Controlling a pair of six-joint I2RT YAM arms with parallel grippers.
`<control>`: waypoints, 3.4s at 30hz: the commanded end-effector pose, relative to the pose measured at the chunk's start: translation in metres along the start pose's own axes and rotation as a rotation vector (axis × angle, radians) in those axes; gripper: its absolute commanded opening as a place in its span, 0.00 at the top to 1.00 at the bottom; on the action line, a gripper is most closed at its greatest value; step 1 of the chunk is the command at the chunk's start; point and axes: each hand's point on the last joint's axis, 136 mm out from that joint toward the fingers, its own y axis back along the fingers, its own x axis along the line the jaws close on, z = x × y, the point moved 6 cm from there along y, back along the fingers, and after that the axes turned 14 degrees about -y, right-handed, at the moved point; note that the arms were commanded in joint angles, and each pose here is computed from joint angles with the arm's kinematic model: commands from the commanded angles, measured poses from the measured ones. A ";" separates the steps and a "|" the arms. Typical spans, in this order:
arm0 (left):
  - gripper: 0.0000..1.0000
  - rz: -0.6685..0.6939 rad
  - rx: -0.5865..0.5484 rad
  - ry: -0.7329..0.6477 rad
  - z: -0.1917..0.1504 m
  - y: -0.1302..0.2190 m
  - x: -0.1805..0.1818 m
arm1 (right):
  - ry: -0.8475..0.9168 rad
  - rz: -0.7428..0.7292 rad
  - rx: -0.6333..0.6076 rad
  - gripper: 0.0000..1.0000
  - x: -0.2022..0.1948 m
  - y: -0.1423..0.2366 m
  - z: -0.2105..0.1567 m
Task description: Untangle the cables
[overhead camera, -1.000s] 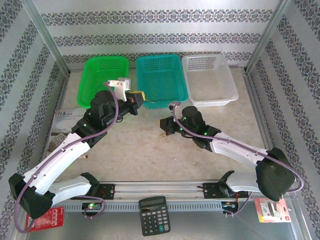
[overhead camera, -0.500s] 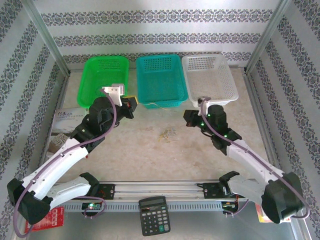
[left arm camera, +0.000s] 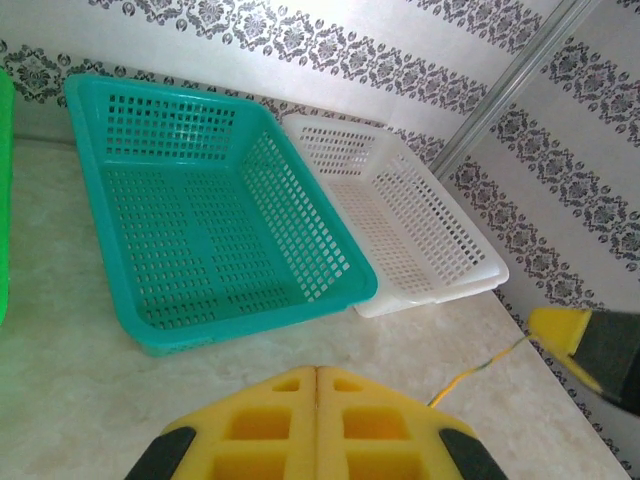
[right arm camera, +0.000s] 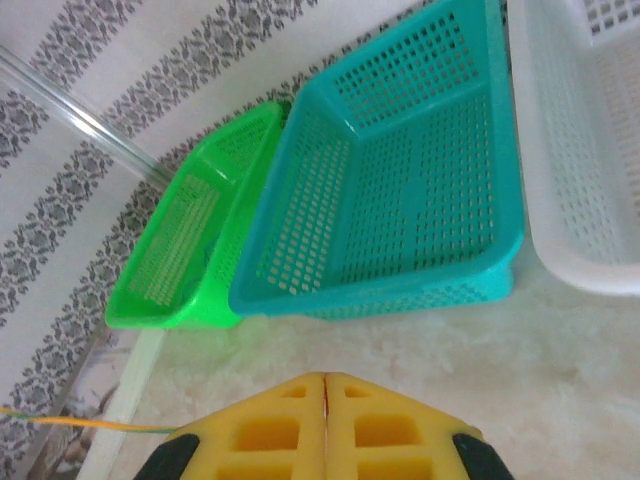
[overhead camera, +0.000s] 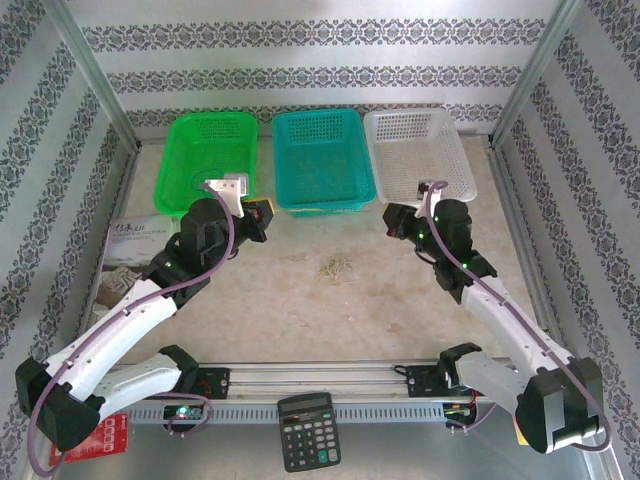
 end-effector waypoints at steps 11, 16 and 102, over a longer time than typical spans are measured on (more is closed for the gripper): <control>0.00 0.020 -0.036 0.028 0.005 0.002 0.006 | 0.031 -0.050 -0.143 1.00 0.023 -0.030 0.092; 0.00 0.036 -0.026 0.033 0.003 0.002 0.008 | -0.012 -0.125 -0.231 1.00 0.003 -0.041 0.137; 0.00 -0.005 0.361 0.288 -0.150 -0.023 0.022 | 0.059 -0.258 0.343 0.57 -0.042 -0.072 -0.148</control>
